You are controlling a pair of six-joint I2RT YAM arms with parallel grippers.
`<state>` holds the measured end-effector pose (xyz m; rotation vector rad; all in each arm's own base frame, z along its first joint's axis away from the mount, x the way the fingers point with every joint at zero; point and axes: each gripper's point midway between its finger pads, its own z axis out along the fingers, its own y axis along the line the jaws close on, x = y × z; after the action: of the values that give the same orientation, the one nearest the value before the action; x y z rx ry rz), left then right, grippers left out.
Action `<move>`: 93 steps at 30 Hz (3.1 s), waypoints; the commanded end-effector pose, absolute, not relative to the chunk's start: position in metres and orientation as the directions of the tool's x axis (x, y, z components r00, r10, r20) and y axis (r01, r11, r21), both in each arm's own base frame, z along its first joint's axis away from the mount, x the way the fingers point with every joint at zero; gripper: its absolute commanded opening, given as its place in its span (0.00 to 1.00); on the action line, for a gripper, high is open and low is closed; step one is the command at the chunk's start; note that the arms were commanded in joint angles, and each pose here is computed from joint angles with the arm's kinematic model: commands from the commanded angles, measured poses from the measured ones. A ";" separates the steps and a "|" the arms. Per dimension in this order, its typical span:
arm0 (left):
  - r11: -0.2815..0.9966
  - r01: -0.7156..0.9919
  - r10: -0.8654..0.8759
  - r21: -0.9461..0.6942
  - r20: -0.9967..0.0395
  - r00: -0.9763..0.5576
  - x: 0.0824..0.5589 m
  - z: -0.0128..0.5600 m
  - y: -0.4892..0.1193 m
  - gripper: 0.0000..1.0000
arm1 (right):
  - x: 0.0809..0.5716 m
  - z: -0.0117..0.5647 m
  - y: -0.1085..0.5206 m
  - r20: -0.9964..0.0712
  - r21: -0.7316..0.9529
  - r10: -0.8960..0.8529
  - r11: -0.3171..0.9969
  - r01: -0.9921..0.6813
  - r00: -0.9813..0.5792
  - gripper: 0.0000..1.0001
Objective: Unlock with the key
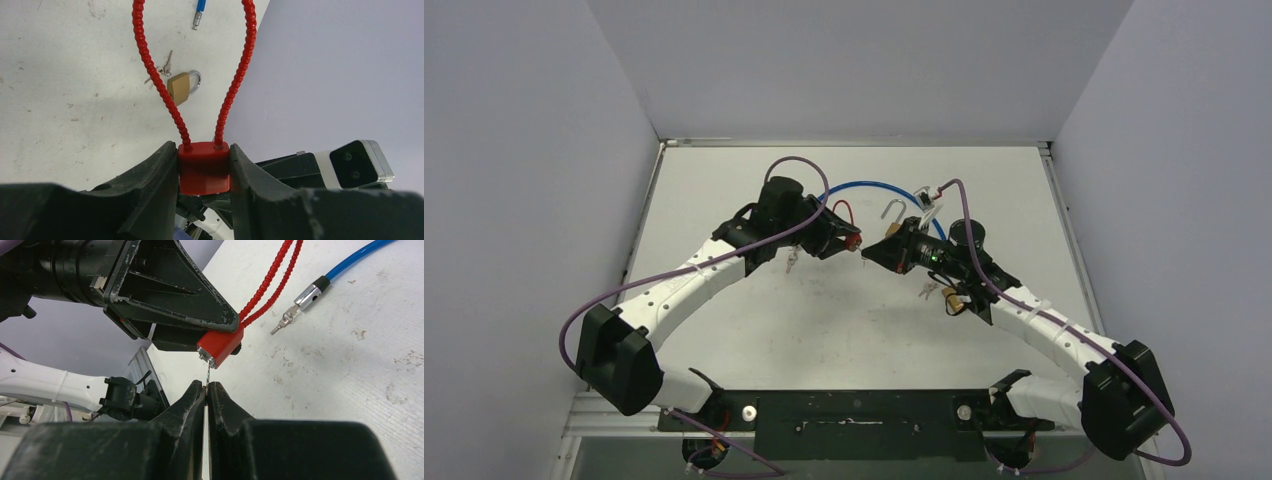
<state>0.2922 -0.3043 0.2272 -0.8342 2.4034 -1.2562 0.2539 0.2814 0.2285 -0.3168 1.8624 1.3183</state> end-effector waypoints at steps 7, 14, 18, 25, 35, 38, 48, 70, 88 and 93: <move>0.383 -0.241 -0.601 -0.892 -0.042 -0.798 0.291 0.269 -0.315 0.00 | 0.262 0.265 0.289 -0.760 0.650 0.284 0.350 -0.675 -0.585 0.00; 0.376 -0.226 -0.611 -0.899 -0.057 -0.789 0.291 0.275 -0.313 0.00 | 0.270 0.256 0.285 -0.736 0.673 0.283 0.400 -0.622 -0.615 0.00; 0.385 -0.227 -0.620 -0.894 -0.069 -0.782 0.290 0.275 -0.309 0.00 | 0.275 0.255 0.279 -0.730 0.677 0.303 0.439 -0.590 -0.612 0.00; 0.394 -0.216 -0.611 -0.893 -0.080 -0.787 0.287 0.274 -0.312 0.00 | 0.281 0.258 0.283 -0.684 0.721 0.322 0.431 -0.542 -0.654 0.00; 0.451 -0.201 -0.600 -0.869 -0.129 -0.789 0.282 0.263 -0.321 0.00 | 0.294 0.241 0.284 -0.583 0.768 0.319 0.517 -0.378 -0.747 0.00; 0.463 -0.212 -0.608 -0.860 -0.134 -0.783 0.281 0.260 -0.323 0.00 | 0.297 0.235 0.282 -0.569 0.763 0.320 0.548 -0.342 -0.758 0.00; 0.380 -0.313 -0.667 -0.870 -0.023 -0.745 0.282 0.263 -0.330 0.00 | 0.295 0.235 0.296 -0.676 0.702 0.314 0.552 -0.451 -0.667 0.00; 0.292 -0.369 -0.697 -0.882 0.068 -0.714 0.281 0.275 -0.328 0.00 | 0.298 0.235 0.315 -0.715 0.635 0.239 0.614 -0.468 -0.657 0.00; 0.434 -0.288 -0.652 -0.854 -0.077 -0.754 0.273 0.260 -0.324 0.00 | 0.305 0.248 0.300 -0.558 0.748 0.219 0.552 -0.370 -0.801 0.00; 0.434 -0.292 -0.653 -0.852 -0.074 -0.754 0.272 0.259 -0.323 0.00 | 0.303 0.251 0.294 -0.561 0.758 0.232 0.529 -0.381 -0.795 0.00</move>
<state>0.3039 -0.2910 0.2152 -0.9665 2.2481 -1.0204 0.2730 0.2998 0.2194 -0.1510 2.3269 1.2941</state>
